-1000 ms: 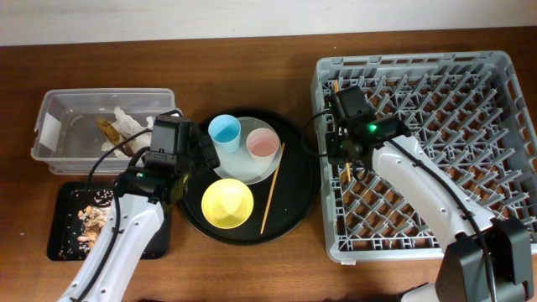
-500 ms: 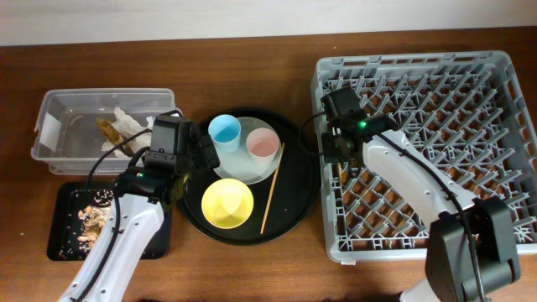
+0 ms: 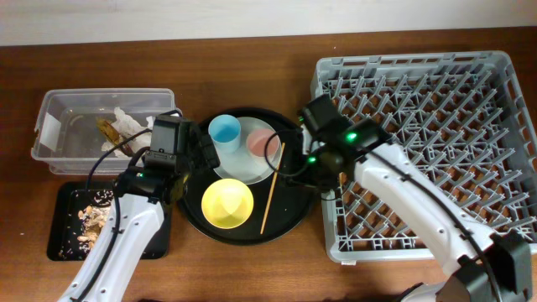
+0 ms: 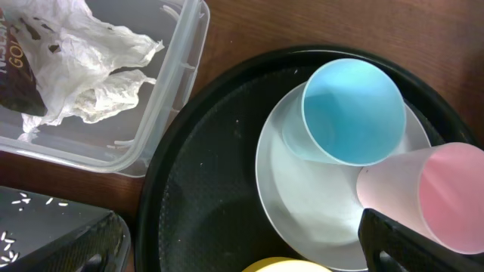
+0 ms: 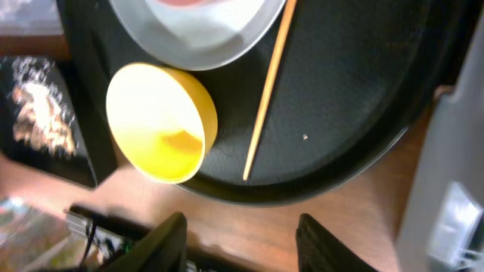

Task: Sort waste into correct bins and load items into the dishwasher rack
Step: 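Return the right gripper to the tray and grasp the second chopstick, then place the second chopstick into the dish rack with the right gripper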

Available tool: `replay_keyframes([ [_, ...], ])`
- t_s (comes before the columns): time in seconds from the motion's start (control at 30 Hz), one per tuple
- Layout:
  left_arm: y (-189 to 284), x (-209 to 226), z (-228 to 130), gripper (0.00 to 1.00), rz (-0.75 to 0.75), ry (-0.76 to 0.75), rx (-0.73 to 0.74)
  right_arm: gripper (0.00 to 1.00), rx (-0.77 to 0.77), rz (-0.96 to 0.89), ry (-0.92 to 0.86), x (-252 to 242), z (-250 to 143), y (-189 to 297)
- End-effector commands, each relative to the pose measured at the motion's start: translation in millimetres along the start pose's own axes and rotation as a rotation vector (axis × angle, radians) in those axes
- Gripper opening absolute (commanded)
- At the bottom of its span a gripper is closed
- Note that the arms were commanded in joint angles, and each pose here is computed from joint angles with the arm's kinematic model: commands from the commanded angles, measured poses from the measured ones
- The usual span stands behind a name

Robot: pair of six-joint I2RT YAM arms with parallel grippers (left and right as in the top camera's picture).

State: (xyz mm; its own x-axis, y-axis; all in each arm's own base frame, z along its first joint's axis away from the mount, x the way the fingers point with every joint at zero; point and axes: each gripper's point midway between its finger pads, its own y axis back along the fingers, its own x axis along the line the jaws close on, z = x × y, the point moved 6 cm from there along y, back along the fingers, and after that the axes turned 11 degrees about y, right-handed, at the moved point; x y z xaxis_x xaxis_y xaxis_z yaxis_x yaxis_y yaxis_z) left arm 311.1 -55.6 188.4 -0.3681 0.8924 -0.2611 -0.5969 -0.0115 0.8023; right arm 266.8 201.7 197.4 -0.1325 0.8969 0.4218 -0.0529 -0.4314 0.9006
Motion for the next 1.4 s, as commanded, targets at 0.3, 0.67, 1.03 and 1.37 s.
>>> replay_keyframes([
  [0.3, 5, -2, 6, 0.99, -0.007, 0.000, -0.023, 0.36, -0.337, -0.297, -0.136, 14, -18, -88],
  [0.67, 5, -2, 6, 0.99, -0.007, 0.000, -0.023, 0.36, -0.265, -0.372, -0.139, -7, -14, -157],
  [1.03, 5, -2, 6, 0.99, -0.007, 0.000, -0.023, 0.12, -0.220, -0.417, -0.140, -9, -18, -155],
  [1.37, 5, -2, 6, 0.99, -0.007, 0.000, -0.023, 0.04, -0.310, -0.405, -0.043, -5, 9, -53],
])
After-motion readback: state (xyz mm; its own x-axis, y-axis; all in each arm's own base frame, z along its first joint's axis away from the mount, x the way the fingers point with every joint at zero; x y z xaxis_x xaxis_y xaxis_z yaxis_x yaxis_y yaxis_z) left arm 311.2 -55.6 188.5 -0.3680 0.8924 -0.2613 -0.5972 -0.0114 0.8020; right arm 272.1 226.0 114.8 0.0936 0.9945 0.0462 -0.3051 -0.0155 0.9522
